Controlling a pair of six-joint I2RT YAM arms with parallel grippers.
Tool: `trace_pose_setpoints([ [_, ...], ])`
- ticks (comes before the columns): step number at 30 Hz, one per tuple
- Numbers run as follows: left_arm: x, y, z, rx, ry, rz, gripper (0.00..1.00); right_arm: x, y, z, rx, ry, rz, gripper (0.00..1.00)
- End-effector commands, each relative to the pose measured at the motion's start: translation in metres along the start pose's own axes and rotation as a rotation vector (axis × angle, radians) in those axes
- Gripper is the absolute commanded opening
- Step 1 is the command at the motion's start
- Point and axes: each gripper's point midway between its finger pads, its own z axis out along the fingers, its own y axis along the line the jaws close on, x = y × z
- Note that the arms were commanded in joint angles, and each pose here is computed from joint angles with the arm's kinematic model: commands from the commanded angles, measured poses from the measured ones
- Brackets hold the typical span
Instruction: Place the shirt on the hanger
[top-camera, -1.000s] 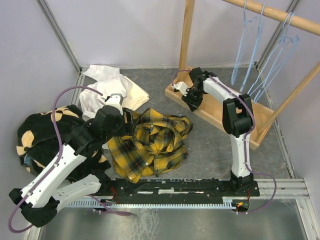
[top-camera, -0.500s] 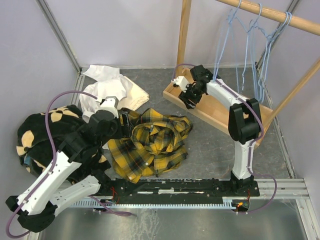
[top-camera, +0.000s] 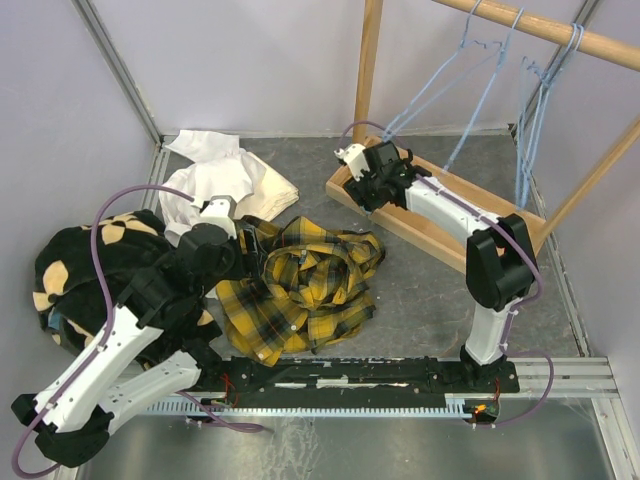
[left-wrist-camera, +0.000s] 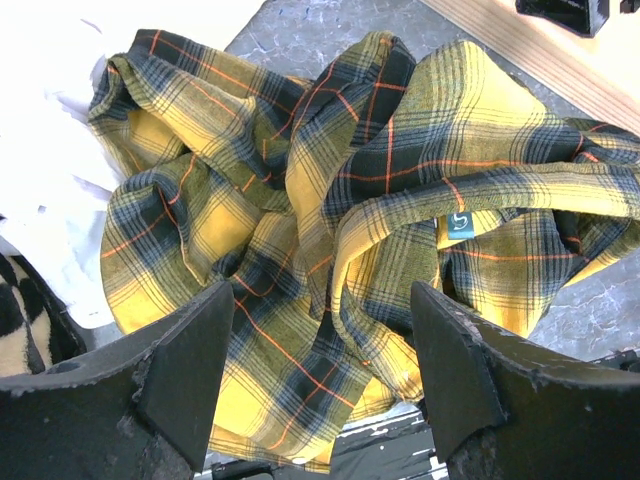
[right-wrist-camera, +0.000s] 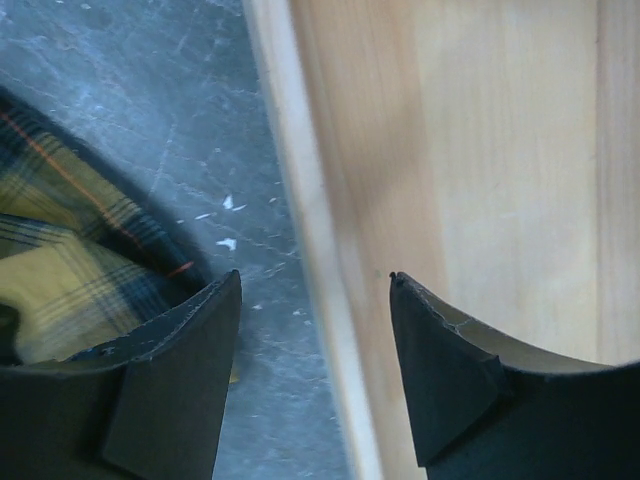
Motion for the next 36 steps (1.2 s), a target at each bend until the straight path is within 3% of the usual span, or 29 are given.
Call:
trace_pose_setpoints([
  [1, -0.01, -0.007, 0.001, 0.028, -0.047, -0.056, 0.78, -0.028, 0.002, -0.024, 0.13, -0.117, 0.167, 0.69],
  [9, -0.005, -0.006, 0.006, 0.038, -0.064, -0.072, 0.78, 0.005, 0.051, -0.035, 0.221, -0.109, 0.289, 0.69],
  [17, 0.002, -0.01, 0.017, 0.05, -0.045, -0.057, 0.78, 0.084, 0.073, -0.074, 0.364, -0.094, 0.424, 0.68],
  [26, 0.004, -0.023, 0.031, 0.089, -0.023, -0.043, 0.78, 0.184, 0.051, -0.122, 0.678, -0.051, 0.755, 0.64],
  [32, 0.005, -0.03, 0.034, 0.112, -0.011, -0.047, 0.78, 0.206, 0.03, -0.15, 0.793, -0.183, 0.924, 0.49],
  [36, 0.005, -0.03, 0.034, 0.113, -0.013, -0.052, 0.78, 0.224, 0.023, -0.143, 0.803, -0.12, 0.995, 0.45],
])
